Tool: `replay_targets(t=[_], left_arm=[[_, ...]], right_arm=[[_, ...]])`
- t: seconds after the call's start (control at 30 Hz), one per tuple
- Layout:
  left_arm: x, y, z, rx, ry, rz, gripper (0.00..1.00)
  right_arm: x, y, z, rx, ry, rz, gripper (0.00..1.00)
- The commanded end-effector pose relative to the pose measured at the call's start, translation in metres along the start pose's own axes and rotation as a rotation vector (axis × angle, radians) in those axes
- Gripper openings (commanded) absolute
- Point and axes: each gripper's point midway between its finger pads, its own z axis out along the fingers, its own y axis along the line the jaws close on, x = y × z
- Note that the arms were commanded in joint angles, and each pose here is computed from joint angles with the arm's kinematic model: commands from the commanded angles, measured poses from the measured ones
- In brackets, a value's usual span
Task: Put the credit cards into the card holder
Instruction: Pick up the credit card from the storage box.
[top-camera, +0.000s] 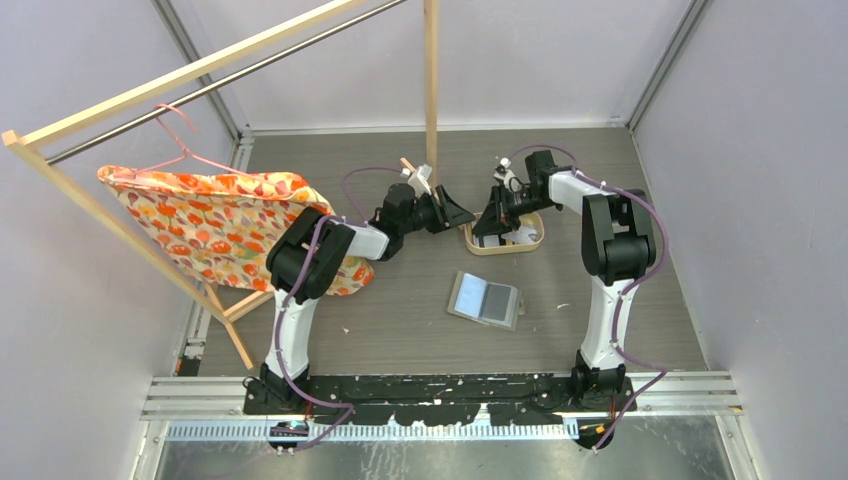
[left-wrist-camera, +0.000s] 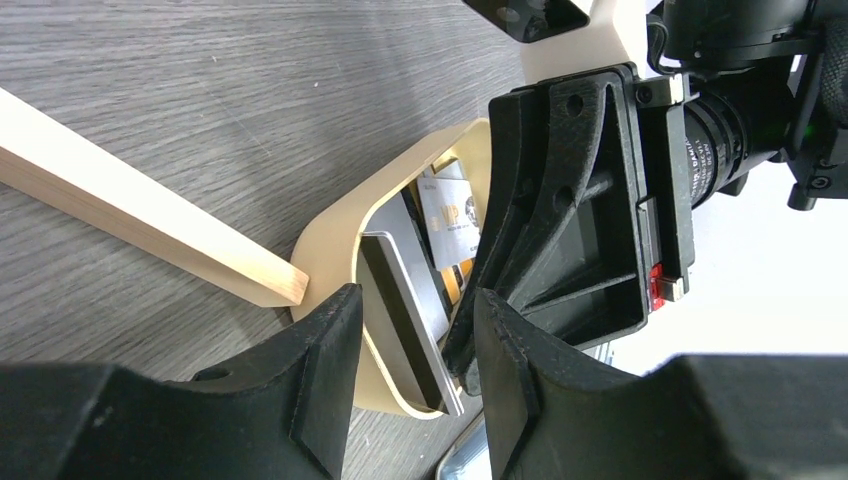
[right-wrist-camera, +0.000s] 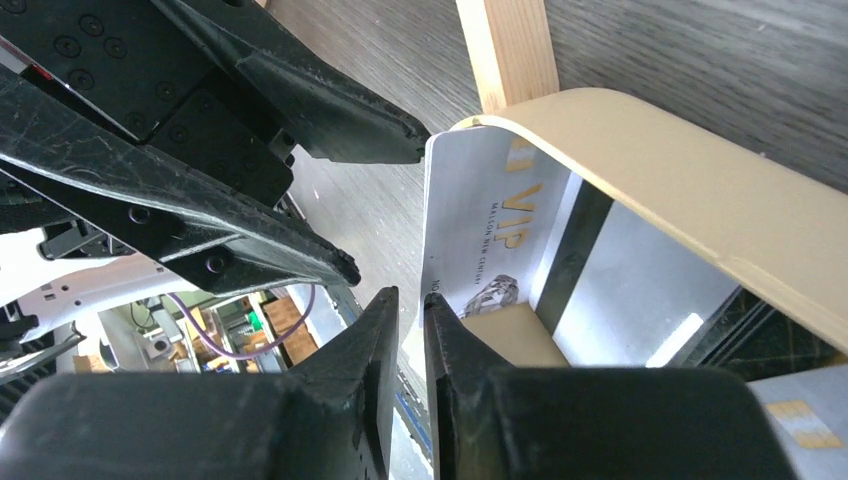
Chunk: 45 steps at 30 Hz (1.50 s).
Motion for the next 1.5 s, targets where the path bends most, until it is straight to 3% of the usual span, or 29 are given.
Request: replay_targets(t=[0.0,0.57,0.97,1.47], left_arm=[[-0.019,-0.045,-0.002,0.123,-0.041,0.069,0.46],[-0.013,-0.046,0.004,0.123,-0.013,0.073,0.44],[-0.004,-0.052,0.008,0.138,0.023,0.082,0.43],[0.002,-0.053,0.015,0.150,0.056,0.084,0.43]], right_arm=[[-0.005,0.012,-0.003,-0.051,-0.013,-0.018,0.21],[-0.012,-0.012,-0.012,0.105,-0.051,-0.047,0.11],[-0.029,-0.033,-0.049,0.333,-0.148,-0.148,0.30],[-0.031,-0.041,-0.038,0.305,-0.133,-0.108,0.33]])
